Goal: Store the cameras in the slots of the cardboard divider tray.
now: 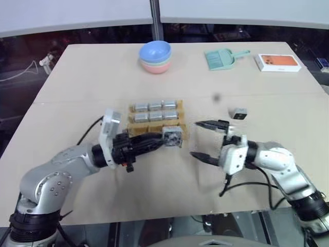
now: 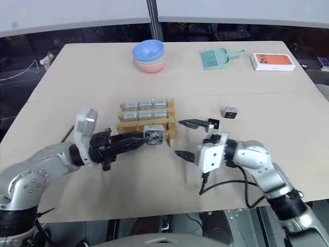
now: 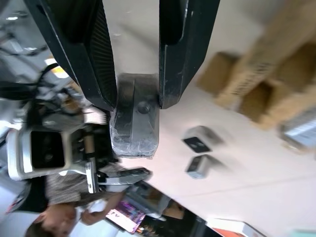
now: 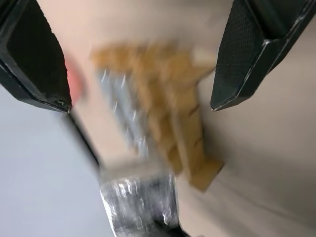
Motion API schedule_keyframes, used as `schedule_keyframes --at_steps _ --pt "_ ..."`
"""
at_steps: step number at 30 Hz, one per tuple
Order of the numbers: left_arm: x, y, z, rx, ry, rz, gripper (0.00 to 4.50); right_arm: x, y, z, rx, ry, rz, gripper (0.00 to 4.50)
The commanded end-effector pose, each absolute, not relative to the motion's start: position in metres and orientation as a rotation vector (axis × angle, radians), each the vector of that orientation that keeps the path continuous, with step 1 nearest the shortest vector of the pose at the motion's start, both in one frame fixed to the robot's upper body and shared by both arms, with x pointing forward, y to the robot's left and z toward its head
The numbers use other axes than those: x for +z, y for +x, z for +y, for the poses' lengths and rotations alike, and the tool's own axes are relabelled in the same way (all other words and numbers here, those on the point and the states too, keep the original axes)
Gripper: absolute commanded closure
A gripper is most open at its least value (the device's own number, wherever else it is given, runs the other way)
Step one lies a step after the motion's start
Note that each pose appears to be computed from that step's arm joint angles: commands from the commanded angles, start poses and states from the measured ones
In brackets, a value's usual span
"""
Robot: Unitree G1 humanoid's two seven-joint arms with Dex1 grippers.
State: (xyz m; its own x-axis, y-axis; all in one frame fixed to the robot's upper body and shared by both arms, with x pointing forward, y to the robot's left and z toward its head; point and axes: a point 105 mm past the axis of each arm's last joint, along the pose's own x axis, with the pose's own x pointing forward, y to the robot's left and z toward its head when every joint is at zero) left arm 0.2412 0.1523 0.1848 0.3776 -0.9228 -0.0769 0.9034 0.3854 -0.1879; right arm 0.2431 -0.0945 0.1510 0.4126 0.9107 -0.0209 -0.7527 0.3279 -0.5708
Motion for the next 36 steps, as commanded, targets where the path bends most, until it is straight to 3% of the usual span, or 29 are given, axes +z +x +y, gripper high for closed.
schedule_keyframes --at_steps 1,4,11,17,24,36 --pt "0.201 0.243 0.162 -1.173 0.056 0.151 3.85 0.164 0.228 -0.121 1.093 -0.204 -0.159 0.06" --pt "0.202 0.254 0.173 -1.136 0.228 0.198 3.85 0.165 0.210 -0.149 1.093 -0.082 -0.065 0.06" --pt "0.226 0.277 0.205 -1.075 0.544 0.278 3.85 0.161 0.174 -0.213 1.055 -0.077 0.147 0.06" --pt "0.254 0.293 0.188 -1.168 0.685 0.274 3.85 0.183 0.170 -0.217 1.047 -0.088 -0.011 0.06" --pt "0.245 0.309 0.193 -1.148 0.647 0.372 3.85 0.201 0.160 -0.211 1.082 -0.101 -0.193 0.06" --pt "0.212 0.306 0.205 -1.167 0.645 0.503 3.85 0.188 0.159 -0.218 1.088 -0.176 -0.083 0.06"
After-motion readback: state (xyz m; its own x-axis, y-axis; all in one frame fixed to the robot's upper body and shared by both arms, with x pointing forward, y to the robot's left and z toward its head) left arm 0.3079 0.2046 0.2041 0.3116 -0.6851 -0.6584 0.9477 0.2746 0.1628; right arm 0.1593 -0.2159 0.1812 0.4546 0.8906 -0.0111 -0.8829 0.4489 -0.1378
